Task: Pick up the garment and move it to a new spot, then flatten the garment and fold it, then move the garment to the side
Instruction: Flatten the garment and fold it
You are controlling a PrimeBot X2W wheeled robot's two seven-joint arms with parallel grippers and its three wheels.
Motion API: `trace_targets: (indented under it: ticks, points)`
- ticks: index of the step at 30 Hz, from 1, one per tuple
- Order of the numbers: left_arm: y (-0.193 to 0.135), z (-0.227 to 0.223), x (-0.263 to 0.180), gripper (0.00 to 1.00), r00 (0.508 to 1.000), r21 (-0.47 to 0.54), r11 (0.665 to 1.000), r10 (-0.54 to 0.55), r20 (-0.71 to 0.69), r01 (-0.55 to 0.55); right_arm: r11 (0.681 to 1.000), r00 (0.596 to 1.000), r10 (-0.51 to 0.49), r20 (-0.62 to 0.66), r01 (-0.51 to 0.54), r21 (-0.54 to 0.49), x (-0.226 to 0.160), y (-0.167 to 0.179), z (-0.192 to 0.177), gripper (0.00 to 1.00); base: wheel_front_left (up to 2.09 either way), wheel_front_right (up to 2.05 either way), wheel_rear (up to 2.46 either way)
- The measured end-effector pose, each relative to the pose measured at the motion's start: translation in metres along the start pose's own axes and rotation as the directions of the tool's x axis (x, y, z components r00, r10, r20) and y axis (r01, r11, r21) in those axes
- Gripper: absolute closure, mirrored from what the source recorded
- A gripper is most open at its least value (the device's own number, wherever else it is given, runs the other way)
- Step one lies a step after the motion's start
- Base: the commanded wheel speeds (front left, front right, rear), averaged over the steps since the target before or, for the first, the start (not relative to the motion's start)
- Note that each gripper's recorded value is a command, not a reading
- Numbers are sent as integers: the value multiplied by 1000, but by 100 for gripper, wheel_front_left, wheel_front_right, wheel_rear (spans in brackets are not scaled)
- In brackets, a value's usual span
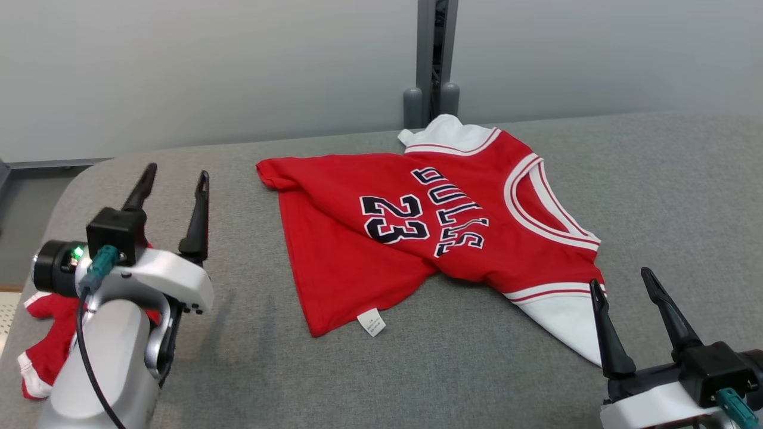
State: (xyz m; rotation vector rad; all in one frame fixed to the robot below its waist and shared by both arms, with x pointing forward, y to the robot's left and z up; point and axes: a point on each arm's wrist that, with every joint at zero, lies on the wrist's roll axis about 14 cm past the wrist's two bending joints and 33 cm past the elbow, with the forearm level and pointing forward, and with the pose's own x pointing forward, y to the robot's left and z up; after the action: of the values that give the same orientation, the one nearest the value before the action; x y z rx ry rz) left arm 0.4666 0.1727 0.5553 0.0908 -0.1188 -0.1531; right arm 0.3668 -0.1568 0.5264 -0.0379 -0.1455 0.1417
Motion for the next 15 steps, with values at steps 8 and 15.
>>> trace_targets:
  ticks: [8, 15]
  points:
    - [1, 12, -60, 0, 988, -91, 989, 126, 84, -119, 1000, 999, 25, 20, -25, -3, 3, 7, 6, 0, 0, 0, 0]
    - [5, -12, -107, 0, 976, -147, 966, 219, 21, -214, 999, 999, 35, 17, -35, 3, -2, 12, 6, 0, 0, 0, 0]
